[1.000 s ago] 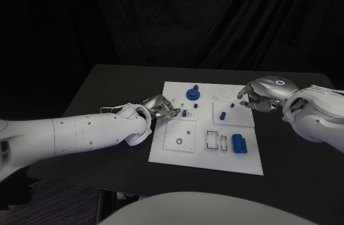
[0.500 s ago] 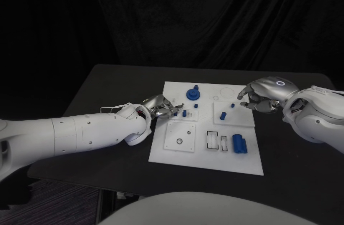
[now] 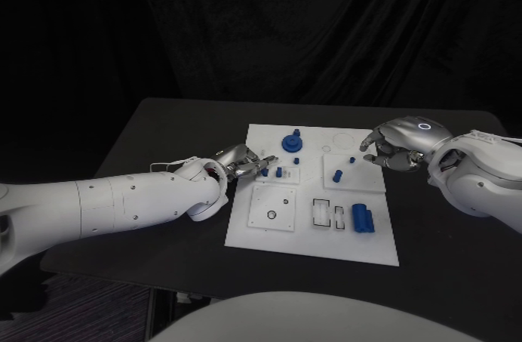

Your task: Assemble the parts on the task board

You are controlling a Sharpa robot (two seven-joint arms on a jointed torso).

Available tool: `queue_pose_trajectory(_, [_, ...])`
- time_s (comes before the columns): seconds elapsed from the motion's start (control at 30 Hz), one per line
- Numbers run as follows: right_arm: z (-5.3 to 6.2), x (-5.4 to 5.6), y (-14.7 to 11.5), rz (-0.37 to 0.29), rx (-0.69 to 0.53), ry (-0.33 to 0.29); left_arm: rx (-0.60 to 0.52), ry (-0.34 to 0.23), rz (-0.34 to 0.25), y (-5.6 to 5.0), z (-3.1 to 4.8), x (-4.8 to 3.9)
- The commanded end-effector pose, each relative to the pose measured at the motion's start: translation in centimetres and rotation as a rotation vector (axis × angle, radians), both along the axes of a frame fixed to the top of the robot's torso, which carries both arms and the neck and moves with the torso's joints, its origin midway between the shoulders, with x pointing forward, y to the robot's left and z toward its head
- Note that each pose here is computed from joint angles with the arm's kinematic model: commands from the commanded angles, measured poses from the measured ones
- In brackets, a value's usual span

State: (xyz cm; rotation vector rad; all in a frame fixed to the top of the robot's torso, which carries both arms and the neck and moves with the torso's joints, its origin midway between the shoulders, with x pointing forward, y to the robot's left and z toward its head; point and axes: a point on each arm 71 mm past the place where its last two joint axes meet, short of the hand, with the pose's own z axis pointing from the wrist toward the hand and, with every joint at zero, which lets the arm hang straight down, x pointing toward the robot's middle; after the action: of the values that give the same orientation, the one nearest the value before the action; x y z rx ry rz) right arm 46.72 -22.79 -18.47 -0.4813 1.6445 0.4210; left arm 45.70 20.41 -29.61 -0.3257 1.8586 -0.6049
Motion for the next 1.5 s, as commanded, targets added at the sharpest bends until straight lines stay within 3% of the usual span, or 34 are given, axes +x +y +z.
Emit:
queue_pose_trajectory(0.03, [-0.10,0.02,-0.11,-0.019,-0.006,0.001,-0.002,0.016,-0.018,0.05,-0.46,-0.26])
queue_pose_trajectory(0.97, [-0.16,0.08,-0.18,-0.028,-0.006,0.001,-0.021,-0.020,-0.051,0.12,-0.23,-0.22])
queue_pose_trajectory(1.5, [-0.18,0.04,-0.16,-0.031,-0.007,0.002,-0.019,-0.005,-0.064,-0.25,-0.34,-0.27])
